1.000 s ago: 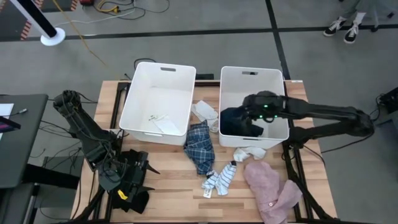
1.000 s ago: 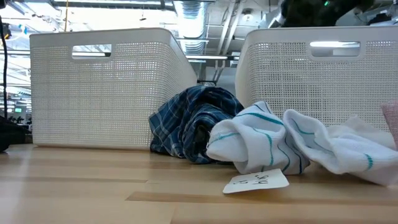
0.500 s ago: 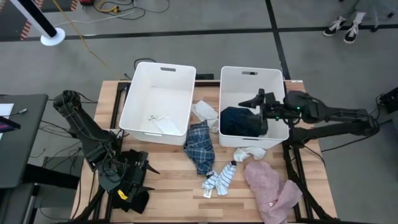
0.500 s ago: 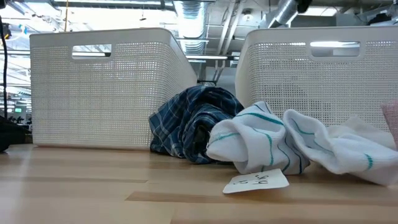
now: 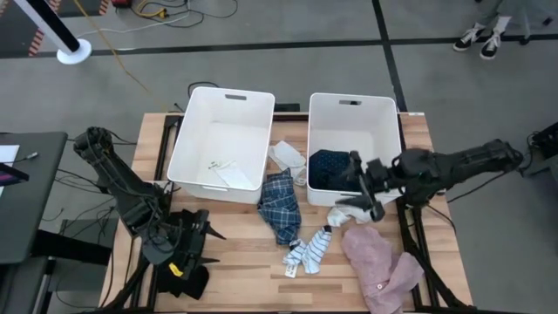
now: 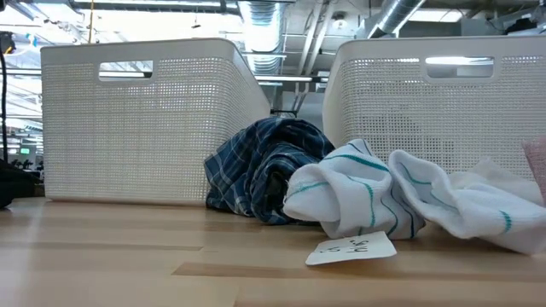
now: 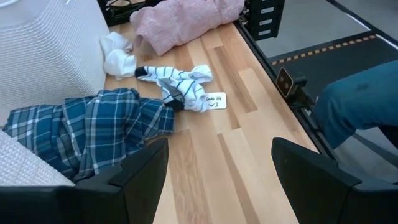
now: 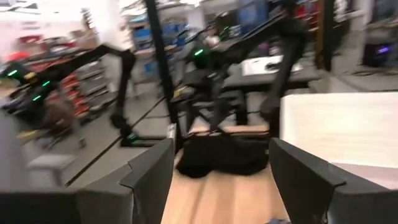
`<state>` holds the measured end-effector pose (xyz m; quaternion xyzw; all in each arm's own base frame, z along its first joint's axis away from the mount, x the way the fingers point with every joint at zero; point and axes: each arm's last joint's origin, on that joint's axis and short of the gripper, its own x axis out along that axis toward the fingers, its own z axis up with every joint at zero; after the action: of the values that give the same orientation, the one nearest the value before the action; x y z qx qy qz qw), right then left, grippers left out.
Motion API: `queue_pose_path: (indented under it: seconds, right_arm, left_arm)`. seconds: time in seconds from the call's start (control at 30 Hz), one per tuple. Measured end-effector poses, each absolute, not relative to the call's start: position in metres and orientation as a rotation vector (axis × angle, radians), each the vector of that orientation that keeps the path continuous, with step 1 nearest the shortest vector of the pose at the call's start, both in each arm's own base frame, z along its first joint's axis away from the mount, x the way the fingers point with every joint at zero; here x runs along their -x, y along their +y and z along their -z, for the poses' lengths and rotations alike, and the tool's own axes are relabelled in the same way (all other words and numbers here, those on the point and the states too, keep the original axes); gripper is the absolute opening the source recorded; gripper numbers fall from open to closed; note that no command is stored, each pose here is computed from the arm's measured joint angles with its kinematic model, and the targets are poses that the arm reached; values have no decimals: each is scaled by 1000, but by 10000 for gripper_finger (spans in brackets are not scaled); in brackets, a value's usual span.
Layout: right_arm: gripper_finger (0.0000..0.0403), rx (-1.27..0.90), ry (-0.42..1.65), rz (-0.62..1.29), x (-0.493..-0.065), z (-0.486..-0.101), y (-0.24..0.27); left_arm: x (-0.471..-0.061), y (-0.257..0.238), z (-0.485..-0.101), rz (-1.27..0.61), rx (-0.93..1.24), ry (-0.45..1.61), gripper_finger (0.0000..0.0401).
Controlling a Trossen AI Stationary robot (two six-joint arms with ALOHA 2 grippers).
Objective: Sort clothes
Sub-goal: Put the black pants into the right white laundry bin
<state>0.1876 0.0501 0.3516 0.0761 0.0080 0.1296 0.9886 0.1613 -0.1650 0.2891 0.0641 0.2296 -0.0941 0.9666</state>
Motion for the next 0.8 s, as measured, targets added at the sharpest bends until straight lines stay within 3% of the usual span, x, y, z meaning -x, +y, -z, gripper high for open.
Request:
queue_pose_path:
  seconds: [0.33,0.57,0.8]
  right_arm:
    - [277,-194,221,-397,-217,-315,97]
    - [277,-220,316,-445,-240,-285,128]
    - [277,-218,358,-459,-258,-259,145]
  left_arm:
    - [-160,-164,-285,215,-98,519,279]
    - [-151,-161,-272,302,11,755,279]
    - [-137,-151,-257,202,192,1056,279]
